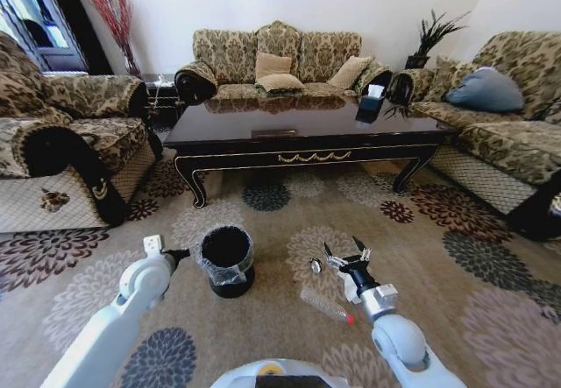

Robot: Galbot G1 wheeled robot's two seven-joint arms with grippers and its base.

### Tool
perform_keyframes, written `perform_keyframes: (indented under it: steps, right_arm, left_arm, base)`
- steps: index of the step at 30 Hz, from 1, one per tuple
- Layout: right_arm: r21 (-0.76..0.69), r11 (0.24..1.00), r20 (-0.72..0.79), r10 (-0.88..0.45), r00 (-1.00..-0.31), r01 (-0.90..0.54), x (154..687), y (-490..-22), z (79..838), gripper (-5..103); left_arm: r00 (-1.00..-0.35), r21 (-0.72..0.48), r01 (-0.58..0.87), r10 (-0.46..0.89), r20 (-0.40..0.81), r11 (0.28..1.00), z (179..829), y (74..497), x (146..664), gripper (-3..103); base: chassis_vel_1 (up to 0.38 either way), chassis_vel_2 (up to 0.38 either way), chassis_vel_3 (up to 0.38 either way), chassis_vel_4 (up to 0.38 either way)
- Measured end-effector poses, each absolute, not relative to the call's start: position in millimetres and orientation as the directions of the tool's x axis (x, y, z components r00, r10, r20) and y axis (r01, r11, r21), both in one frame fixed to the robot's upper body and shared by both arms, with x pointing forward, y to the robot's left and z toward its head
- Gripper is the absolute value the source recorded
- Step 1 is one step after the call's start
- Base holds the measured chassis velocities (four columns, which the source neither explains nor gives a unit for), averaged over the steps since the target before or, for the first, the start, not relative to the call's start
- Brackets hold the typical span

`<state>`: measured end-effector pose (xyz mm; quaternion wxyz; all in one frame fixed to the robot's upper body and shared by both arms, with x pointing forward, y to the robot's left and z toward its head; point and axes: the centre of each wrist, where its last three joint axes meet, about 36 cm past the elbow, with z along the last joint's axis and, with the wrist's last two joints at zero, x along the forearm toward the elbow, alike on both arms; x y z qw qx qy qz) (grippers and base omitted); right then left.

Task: Move to the front of the table and pick up the trash from the floor, then place it into the trash bin.

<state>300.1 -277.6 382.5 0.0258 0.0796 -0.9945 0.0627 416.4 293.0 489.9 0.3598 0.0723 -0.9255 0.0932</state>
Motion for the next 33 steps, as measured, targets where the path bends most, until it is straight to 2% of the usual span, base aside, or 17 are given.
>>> perform_keyframes:
  steps: [3, 16, 22, 25, 26, 27, 28, 31, 32, 33]
  right_arm:
    - [-0.118, 0.982, 0.064, -0.143, -0.988, -0.150, 299.9, -277.9, 380.6, 100]
    - [-0.113, 0.985, 0.070, -0.127, -0.989, -0.134, 299.0, -277.0, 376.1, 100]
    - [-0.111, 0.985, 0.073, -0.124, -0.990, -0.132, 297.9, -276.2, 374.5, 100]
    - [-0.112, 0.985, 0.074, -0.124, -0.990, -0.131, 297.4, -276.2, 373.9, 100]
    - [-0.112, 0.985, 0.074, -0.124, -0.990, -0.131, 297.4, -276.2, 373.9, 100]
    - [-0.112, 0.985, 0.073, -0.123, -0.990, -0.131, 297.3, -276.3, 373.9, 100]
    - [-0.112, 0.985, 0.073, -0.123, -0.990, -0.130, 297.3, -276.4, 374.0, 100]
    - [-0.114, 0.985, 0.075, -0.122, -0.990, -0.130, 297.4, -277.3, 373.3, 100]
    - [-0.114, 0.985, 0.075, -0.122, -0.990, -0.130, 297.4, -277.3, 373.3, 100]
    - [-0.115, 0.985, 0.076, -0.122, -0.990, -0.130, 297.9, -277.7, 372.7, 100]
  left_arm:
    - [-0.689, -0.163, -0.228, -0.041, 0.724, 0.960, 484.5, 286.3, 433.4, 86]
    - [-0.610, -0.165, -0.249, -0.022, 0.792, 0.954, 464.8, 276.5, 461.0, 84]
    - [-0.568, -0.158, -0.254, -0.014, 0.823, 0.954, 448.0, 273.1, 473.0, 78]
    - [-0.543, -0.154, -0.266, -0.016, 0.839, 0.952, 437.2, 273.1, 478.4, 68]
    - [-0.543, -0.154, -0.266, -0.016, 0.839, 0.952, 437.2, 273.1, 478.4, 68]
    - [-0.536, -0.151, -0.273, -0.019, 0.844, 0.950, 433.8, 274.0, 479.5, 63]
    - [-0.533, -0.152, -0.275, -0.019, 0.846, 0.949, 432.4, 274.5, 479.4, 63]
    - [-0.527, -0.159, -0.282, -0.015, 0.850, 0.946, 431.0, 276.6, 477.8, 46]
    - [-0.527, -0.159, -0.282, -0.015, 0.850, 0.946, 431.0, 276.6, 477.8, 46]
    - [-0.525, -0.162, -0.285, -0.013, 0.851, 0.945, 430.4, 277.2, 477.2, 41]
  base:
    - [0.000, 0.000, 0.000, 0.000]
    - [0.000, 0.000, 0.000, 0.000]
    - [0.000, 0.000, 0.000, 0.000]
    - [0.000, 0.000, 0.000, 0.000]
    - [0.000, 0.000, 0.000, 0.000]
    - [0.000, 0.000, 0.000, 0.000]
    - [0.000, 0.000, 0.000, 0.000]
    - [0.000, 0.000, 0.000, 0.000]
    - [0.000, 0.000, 0.000, 0.000]
    - [0.000, 0.000, 0.000, 0.000]
